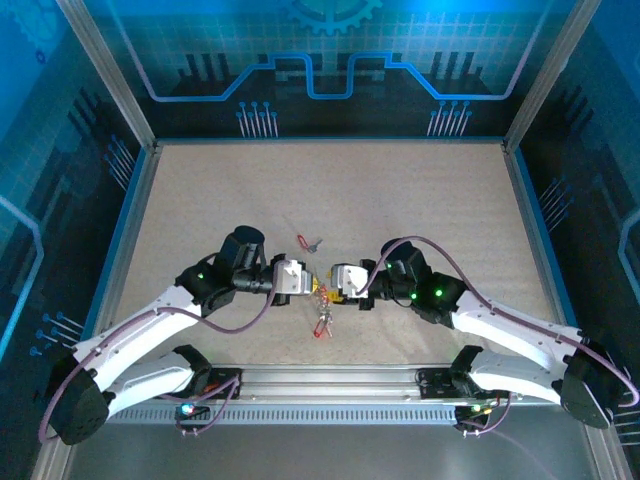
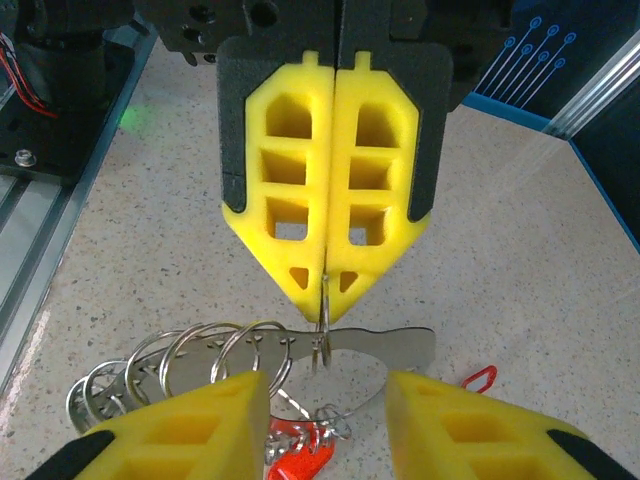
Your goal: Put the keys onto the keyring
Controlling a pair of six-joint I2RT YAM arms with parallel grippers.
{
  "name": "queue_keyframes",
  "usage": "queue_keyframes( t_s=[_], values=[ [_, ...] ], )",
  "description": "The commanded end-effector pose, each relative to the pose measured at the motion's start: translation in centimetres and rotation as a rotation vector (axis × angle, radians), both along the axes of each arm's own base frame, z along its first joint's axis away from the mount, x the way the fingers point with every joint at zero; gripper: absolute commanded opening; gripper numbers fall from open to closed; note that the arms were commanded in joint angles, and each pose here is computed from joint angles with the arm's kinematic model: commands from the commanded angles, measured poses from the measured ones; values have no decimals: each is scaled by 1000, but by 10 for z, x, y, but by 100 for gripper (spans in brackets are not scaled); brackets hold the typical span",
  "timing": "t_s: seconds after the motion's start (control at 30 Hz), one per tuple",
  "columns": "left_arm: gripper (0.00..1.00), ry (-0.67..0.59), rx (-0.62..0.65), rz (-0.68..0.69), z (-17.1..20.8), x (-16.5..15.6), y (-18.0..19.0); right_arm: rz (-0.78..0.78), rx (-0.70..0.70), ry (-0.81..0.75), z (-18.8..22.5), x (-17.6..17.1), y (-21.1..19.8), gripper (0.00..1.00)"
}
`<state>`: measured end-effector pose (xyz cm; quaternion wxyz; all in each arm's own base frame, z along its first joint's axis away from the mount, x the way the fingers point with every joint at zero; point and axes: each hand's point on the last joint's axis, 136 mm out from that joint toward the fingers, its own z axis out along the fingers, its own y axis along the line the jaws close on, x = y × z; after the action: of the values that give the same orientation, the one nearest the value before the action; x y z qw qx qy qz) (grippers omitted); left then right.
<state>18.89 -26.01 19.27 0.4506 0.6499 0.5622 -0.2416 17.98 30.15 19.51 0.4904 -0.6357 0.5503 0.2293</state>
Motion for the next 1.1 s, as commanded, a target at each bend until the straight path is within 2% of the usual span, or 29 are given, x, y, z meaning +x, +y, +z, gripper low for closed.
queue_keyframes(
  t_s=[0.0, 0.23, 0.53, 0.63, 0.7, 0.73, 0.77, 0.87, 1.07],
  values=[
    [0, -67, -28, -37, 20, -3, -4, 23, 31, -31, 11, -3, 9, 36],
    [0, -69, -35, -48, 23, -6, -4, 42, 29, -21, 6, -4, 16, 30],
    [0, -85, -48, -50, 25, -7, -5, 21, 43, -40, 10, -2, 14, 8],
    [0, -78, -51, -56, 25, -8, -5, 30, 64, -52, 13, -5, 14, 7],
    [0, -84, -58, -51, 28, -8, -5, 28, 55, -53, 12, -5, 13, 0],
    [2, -86, -61, -48, 28, -7, -5, 24, 51, -55, 13, -4, 13, 0],
    [9, -86, -65, -46, 28, -7, -5, 21, 50, -55, 12, -3, 13, 0],
    [36, -86, -70, -43, 29, -7, -5, 10, 57, -76, 11, -2, 13, 0],
    [52, -109, -73, -28, 30, -7, -2, -30, 99, -205, 21, 2, 6, 0]
  ],
)
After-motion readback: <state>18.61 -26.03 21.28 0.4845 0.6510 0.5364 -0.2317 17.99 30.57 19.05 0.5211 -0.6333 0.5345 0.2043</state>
